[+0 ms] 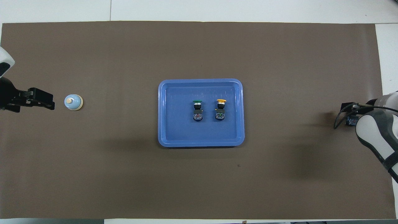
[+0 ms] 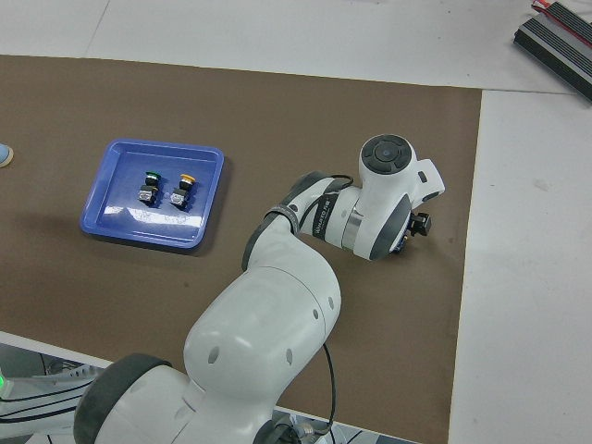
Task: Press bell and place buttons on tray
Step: 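Reach the right gripper to the red-topped button and grasp it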
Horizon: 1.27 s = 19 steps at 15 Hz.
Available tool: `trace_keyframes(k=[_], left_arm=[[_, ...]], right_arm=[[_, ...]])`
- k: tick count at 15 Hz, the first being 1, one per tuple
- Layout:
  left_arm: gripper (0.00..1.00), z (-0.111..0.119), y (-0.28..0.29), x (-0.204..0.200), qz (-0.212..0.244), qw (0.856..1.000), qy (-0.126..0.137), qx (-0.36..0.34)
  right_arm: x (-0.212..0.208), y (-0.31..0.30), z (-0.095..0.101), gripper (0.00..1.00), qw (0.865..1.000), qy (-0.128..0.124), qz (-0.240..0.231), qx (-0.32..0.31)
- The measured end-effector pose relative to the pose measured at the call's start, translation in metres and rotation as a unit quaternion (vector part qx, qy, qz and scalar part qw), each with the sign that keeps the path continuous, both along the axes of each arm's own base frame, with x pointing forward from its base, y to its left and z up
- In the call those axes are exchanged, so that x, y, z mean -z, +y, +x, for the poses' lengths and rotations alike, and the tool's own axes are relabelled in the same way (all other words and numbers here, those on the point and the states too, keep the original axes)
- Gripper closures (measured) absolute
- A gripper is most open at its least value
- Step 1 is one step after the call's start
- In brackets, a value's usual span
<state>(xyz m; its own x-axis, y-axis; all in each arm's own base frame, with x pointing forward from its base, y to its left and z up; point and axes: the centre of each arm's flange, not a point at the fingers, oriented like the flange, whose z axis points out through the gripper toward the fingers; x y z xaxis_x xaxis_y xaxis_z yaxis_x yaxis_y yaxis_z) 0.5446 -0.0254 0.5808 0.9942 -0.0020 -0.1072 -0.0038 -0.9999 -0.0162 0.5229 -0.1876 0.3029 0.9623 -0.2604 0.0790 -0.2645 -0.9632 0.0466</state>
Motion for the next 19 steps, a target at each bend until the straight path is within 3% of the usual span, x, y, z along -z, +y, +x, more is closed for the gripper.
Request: trace_keyframes(k=[2,3,5,8,11,14,17,19], left_arm=[[0.0,0.0,0.0,0.0,0.0,1.0,0.0,0.0],[0.0,0.0,0.0,0.0,0.0,1.0,0.0,0.0],[0.0,0.0,0.0,0.0,0.0,1.0,0.0,0.0],[0.0,0.0,0.0,0.0,0.0,1.0,0.0,0.0],[0.0,0.0,0.0,0.0,0.0,1.0,0.0,0.0],[0.0,0.0,0.0,0.0,0.0,1.0,0.0,0.0],[0.0,0.0,0.0,0.0,0.0,1.0,0.0,0.0],[0.0,0.0,0.0,0.0,0.0,1.0,0.0,0.0]], right_arm=[[0.009,0.002,-0.006,0.0,1.0,0.001,0.001,0.0],[0.01,0.001,-0.008,0.07,1.0,0.002,0.001,0.001],[0.01,-0.003,-0.01,0.32,1.0,0.003,0.001,-0.001],[0.01,-0.002,-0.01,0.59,1.0,0.008,0.003,-0.006],[0.0,0.009,-0.005,0.59,1.0,0.022,0.008,-0.015],[-0.042,0.055,0.027,0.59,0.998,0.05,0.018,-0.029],[-0.108,0.164,0.067,0.59,0.997,0.07,0.014,0.001],[-0.143,0.255,0.079,0.59,0.997,0.072,0.007,0.017]])
